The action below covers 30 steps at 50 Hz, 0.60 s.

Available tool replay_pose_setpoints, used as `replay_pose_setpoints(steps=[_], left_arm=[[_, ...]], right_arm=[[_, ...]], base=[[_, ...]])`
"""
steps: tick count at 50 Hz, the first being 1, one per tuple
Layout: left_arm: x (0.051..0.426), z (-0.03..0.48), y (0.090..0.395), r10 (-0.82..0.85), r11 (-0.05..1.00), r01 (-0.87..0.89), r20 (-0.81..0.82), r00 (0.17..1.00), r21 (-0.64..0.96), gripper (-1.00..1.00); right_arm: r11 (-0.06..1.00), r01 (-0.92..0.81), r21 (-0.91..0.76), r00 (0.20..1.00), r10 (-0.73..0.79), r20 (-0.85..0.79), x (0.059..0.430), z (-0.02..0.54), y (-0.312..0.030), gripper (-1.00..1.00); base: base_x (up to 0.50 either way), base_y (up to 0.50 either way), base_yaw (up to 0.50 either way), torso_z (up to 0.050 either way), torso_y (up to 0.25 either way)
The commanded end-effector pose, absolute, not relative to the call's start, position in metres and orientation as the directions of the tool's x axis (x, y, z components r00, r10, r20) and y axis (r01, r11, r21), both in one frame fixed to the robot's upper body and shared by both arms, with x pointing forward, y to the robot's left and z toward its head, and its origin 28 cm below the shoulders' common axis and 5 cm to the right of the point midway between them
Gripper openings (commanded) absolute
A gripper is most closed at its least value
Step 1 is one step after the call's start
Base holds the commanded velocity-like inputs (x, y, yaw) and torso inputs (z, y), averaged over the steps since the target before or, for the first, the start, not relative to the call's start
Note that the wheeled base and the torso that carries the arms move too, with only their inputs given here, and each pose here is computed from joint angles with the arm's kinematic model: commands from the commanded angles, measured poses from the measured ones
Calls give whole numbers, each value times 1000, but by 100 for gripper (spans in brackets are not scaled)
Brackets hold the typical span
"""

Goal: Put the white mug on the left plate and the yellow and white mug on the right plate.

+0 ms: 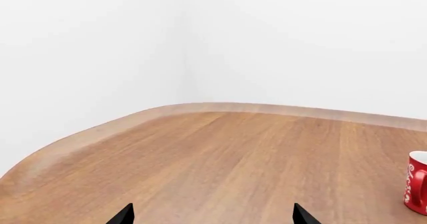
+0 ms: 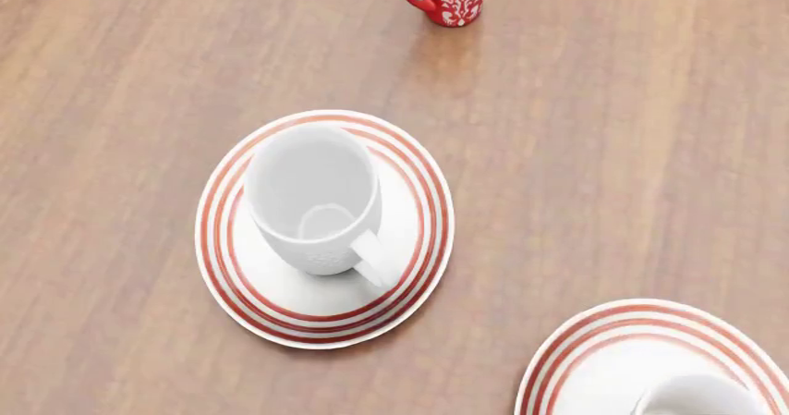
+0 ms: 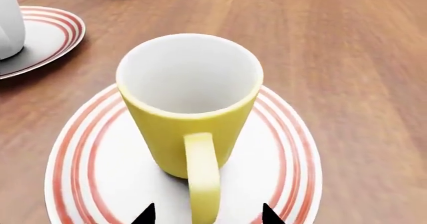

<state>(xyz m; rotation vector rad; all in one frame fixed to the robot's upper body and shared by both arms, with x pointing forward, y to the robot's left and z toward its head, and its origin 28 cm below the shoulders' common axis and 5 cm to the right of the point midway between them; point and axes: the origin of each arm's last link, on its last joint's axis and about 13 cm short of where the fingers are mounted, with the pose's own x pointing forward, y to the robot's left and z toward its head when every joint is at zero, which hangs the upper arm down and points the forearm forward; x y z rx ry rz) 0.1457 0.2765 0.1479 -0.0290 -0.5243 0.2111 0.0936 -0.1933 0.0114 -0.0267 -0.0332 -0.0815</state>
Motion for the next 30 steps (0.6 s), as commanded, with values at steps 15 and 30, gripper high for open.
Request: replay_pose_setpoints(steps=[15,30], left_arm=[[147,147,276,206,978,-191,492,846,-81,100],[149,147,277,208,978,-193,492,845,-82,100]], right_arm=[[995,93,-38,941,-75,330,79,37,-191,100],[996,70,-56,916,-42,398,81,69,-184,100]], base=[[0,0,0,0,0],[0,0,0,0,0]])
